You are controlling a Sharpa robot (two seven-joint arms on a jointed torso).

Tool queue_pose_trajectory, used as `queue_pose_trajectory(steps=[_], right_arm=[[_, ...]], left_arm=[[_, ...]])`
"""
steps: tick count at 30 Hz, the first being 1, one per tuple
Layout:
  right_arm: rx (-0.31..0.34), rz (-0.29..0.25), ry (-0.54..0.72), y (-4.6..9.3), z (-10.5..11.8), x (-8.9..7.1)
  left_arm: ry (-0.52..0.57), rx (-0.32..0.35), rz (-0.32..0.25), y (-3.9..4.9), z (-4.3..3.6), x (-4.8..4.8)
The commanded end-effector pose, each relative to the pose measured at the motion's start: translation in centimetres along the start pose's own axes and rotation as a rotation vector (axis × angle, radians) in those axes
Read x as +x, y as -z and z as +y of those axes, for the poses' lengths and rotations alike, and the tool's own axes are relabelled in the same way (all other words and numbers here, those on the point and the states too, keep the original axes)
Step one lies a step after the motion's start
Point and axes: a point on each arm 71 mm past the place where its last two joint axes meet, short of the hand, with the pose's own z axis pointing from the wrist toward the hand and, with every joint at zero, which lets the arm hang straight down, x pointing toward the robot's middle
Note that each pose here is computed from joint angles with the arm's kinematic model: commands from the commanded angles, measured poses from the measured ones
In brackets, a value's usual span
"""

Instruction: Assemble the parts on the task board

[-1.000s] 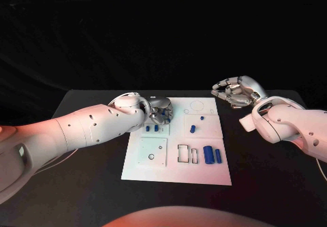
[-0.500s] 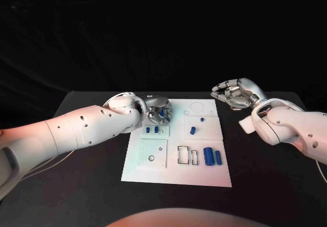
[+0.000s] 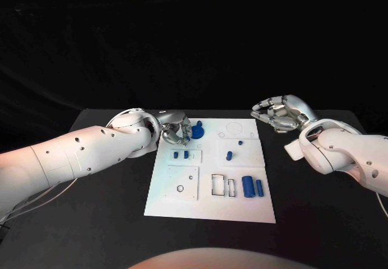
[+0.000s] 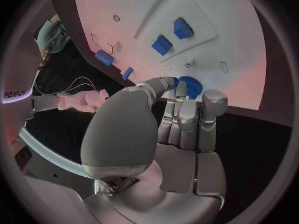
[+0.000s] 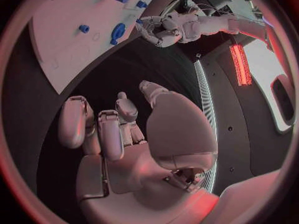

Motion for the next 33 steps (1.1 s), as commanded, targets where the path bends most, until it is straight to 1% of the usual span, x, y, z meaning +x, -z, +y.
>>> queue_pose_trajectory(steps=[1,3,5,10,17,21,27,33], right_arm=[[-0.007,0.016,0.000,0.0,0.0,0.2],[-0.007,0.016,0.000,0.0,0.0,0.2],[-0.007,0.016,0.000,0.0,0.0,0.2],[-0.007,0.016,0.000,0.1,0.0,0.1],[-0.006,0.015,0.000,0.1,0.0,0.1],[-0.007,0.015,0.000,0.1,0.0,0.1],[-0.007,0.015,0.000,0.1,0.0,0.1],[-0.007,0.015,0.000,0.1,0.0,0.1]], left_arm=[[0.022,-0.020,0.012,0.24,0.64,0.24],[0.024,-0.034,0.019,0.39,1.14,0.44],[0.026,-0.042,0.025,0.46,1.39,0.58],[0.027,-0.058,0.036,0.51,1.82,0.81],[0.025,-0.074,0.041,0.56,2.29,0.88],[0.024,-0.073,0.045,0.56,2.29,0.92],[0.026,-0.063,0.053,0.53,2.02,1.01],[0.036,-0.048,0.036,0.53,1.78,0.92]])
